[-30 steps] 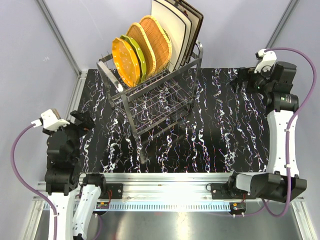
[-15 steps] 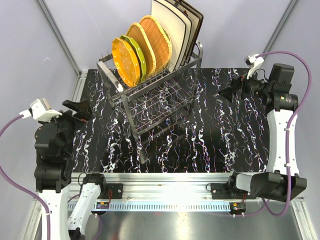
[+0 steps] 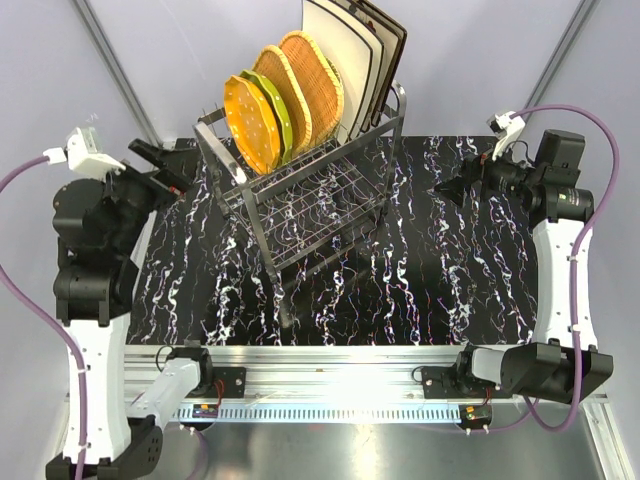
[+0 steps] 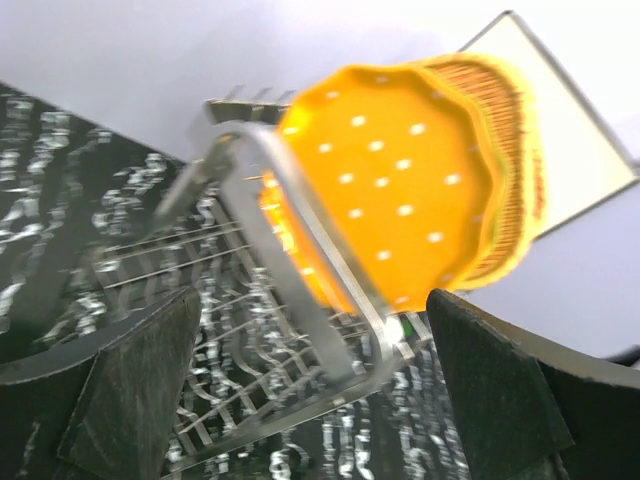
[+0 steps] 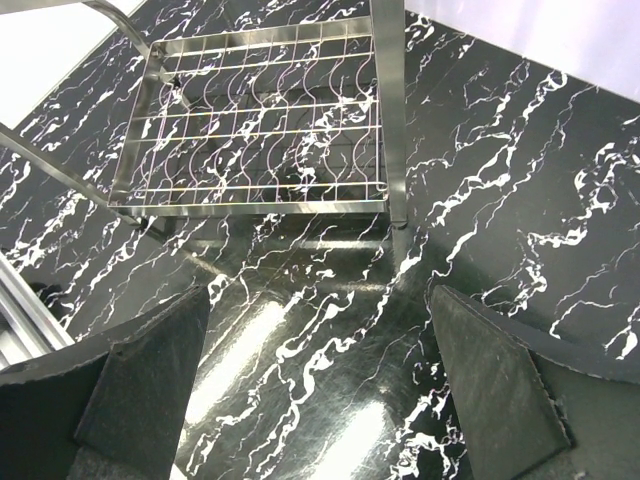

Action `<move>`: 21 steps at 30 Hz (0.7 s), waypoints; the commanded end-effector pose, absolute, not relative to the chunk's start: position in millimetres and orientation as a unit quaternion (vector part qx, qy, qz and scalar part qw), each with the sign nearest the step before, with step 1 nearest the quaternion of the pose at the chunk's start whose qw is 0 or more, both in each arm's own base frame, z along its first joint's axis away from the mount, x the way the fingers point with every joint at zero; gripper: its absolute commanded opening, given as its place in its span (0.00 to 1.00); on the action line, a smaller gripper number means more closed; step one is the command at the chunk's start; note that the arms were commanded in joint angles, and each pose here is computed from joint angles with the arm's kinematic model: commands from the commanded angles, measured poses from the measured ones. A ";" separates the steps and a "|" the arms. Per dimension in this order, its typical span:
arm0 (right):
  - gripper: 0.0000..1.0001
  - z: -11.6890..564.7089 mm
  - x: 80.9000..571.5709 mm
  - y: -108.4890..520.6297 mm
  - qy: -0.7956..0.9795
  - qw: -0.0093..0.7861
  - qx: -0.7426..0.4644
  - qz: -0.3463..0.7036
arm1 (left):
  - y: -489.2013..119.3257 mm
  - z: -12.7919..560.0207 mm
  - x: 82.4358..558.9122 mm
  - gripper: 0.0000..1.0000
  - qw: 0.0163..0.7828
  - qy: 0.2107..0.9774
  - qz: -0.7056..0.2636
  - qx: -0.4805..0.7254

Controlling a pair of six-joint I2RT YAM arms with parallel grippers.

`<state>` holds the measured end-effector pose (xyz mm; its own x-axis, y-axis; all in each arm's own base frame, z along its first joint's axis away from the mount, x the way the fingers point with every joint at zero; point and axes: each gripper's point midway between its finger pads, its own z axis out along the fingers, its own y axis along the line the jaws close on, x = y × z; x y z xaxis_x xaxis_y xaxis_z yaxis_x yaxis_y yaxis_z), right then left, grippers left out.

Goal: Unload the plates from the dish rack
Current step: Grab a plate with the left arm

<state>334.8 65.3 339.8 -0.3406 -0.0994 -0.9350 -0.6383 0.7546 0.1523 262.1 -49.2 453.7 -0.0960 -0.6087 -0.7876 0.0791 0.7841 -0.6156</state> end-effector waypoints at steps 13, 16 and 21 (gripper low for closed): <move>1.00 349.6 338.6 72.7 0.764 0.534 -0.222 0.288 | -124.7 548.8 286.1 0.89 0.598 0.650 -0.451 -0.132; 0.99 352.0 338.1 73.6 0.761 0.536 -0.221 0.290 | -135.4 548.7 300.8 0.83 0.579 0.656 -0.463 -0.140; 1.00 356.2 335.4 75.1 0.758 0.540 -0.221 0.293 | -148.4 542.3 327.1 0.77 0.561 0.669 -0.463 -0.154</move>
<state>338.3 68.8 341.4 -0.3671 -0.0292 -0.9297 -0.6184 0.7543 0.2205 322.1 -140.5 526.9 -0.3251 -0.7097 -0.6250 0.2879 0.5552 -0.7802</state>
